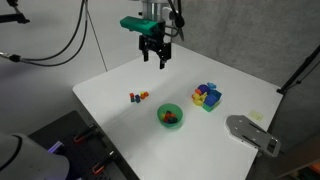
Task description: Lift the blue small cube on the top most left from the table and put it in the green bowl
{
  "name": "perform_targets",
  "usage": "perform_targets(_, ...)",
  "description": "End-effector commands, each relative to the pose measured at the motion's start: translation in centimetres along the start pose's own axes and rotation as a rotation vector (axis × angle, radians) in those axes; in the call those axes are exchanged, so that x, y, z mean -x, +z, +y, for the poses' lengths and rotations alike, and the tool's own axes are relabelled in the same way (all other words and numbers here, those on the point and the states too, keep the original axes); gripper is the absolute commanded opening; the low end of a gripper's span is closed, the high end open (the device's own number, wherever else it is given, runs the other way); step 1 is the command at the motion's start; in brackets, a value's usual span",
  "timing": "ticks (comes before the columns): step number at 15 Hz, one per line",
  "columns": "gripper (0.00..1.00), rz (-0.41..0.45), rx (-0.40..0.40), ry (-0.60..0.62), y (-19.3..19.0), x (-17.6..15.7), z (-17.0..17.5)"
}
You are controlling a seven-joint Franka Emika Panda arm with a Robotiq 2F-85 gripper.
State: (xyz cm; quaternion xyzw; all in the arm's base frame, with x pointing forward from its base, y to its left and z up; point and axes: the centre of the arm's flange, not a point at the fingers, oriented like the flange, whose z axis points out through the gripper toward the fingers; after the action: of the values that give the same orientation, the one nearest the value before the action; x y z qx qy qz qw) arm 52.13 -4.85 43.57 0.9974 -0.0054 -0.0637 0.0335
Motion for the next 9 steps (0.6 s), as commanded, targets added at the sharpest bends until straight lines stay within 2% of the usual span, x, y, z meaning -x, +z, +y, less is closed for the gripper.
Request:
perform_targets(1,1.0,0.055,-0.04,0.031,-1.2,3.4,-0.6)
perform_targets(7,1.0,0.087,-0.082,0.046,-1.8,4.9,-1.0)
perform_targets(8,1.0,0.061,-0.072,0.026,-1.7,3.6,-0.6)
perform_targets(9,1.0,0.062,-0.072,0.026,-1.7,3.8,-0.7)
